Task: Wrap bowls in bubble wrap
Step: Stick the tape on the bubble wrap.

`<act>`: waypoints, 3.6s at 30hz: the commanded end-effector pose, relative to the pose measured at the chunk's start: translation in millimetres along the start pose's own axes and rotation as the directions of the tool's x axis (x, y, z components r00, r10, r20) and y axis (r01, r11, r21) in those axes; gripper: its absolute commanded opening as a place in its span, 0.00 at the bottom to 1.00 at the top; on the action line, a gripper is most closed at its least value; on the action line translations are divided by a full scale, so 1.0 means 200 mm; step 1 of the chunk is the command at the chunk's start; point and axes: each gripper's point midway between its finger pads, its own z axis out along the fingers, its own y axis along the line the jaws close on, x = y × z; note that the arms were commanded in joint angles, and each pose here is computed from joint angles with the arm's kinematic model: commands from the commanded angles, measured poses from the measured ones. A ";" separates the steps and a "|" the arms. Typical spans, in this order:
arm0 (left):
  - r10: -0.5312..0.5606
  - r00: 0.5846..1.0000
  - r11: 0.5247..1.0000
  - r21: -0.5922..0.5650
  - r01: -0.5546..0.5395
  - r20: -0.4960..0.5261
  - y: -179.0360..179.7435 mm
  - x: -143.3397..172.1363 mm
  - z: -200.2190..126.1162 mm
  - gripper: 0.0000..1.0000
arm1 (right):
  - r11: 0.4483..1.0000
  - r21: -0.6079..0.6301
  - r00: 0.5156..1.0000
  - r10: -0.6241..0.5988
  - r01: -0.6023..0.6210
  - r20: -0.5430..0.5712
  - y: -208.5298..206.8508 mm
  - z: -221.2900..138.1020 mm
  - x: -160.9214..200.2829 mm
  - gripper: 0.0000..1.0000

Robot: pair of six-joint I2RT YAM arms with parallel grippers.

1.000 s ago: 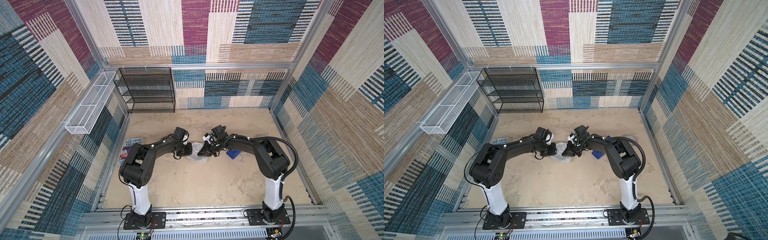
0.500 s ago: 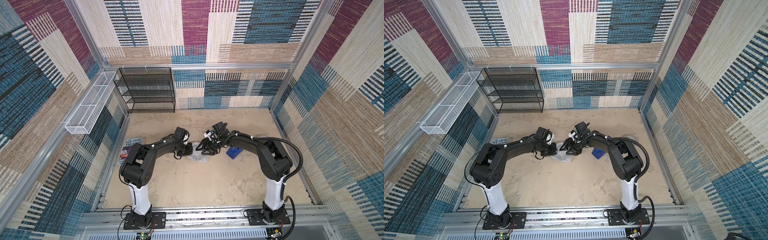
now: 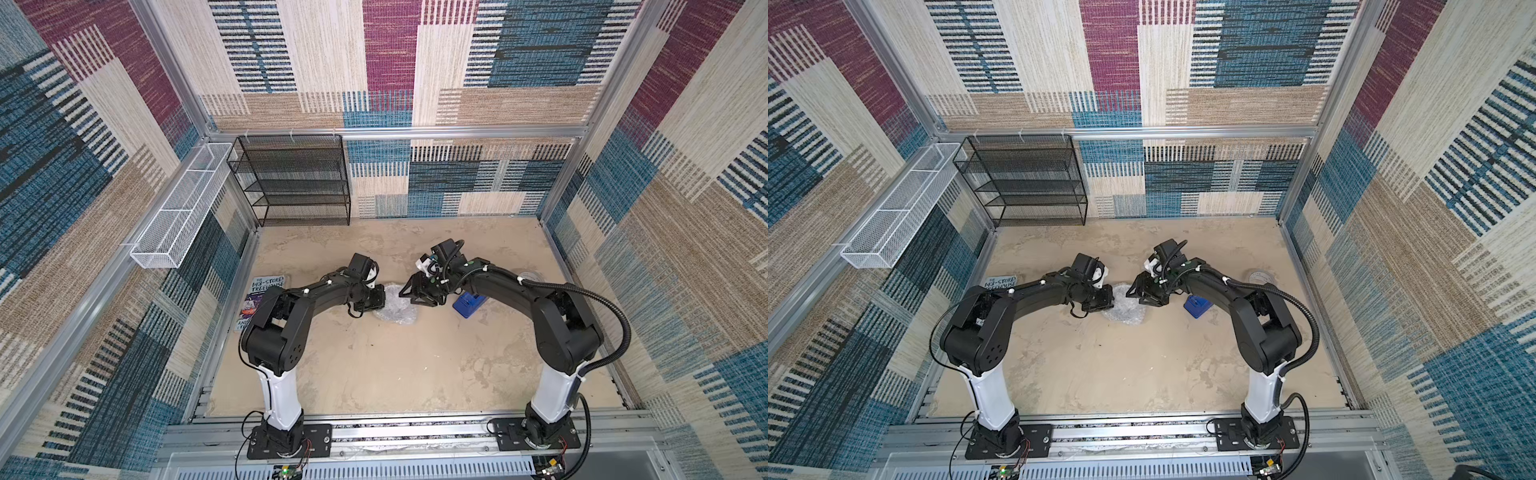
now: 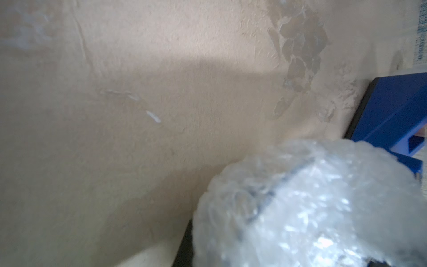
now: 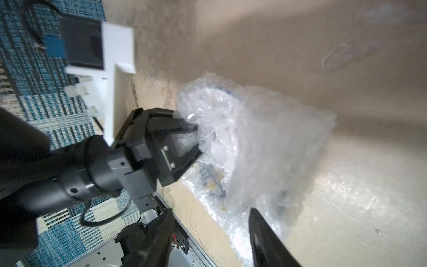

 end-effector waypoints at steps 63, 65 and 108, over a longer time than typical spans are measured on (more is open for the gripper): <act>0.031 0.999 0.998 -0.046 -0.029 0.028 0.02 -0.04 -0.03 0.00 | 0.995 -0.041 0.996 -0.091 0.091 -0.015 0.06 0.24 -0.13 0.09; 0.031 0.999 0.999 -0.044 -0.029 0.027 0.02 -0.04 -0.03 0.00 | 0.996 -0.021 0.996 -0.084 0.083 -0.035 0.00 0.27 -0.08 0.09; 0.047 0.967 0.992 -0.122 -0.017 0.249 0.03 -0.19 -0.36 0.98 | 0.970 0.175 0.985 -0.170 0.167 0.002 -0.04 0.28 -0.20 0.05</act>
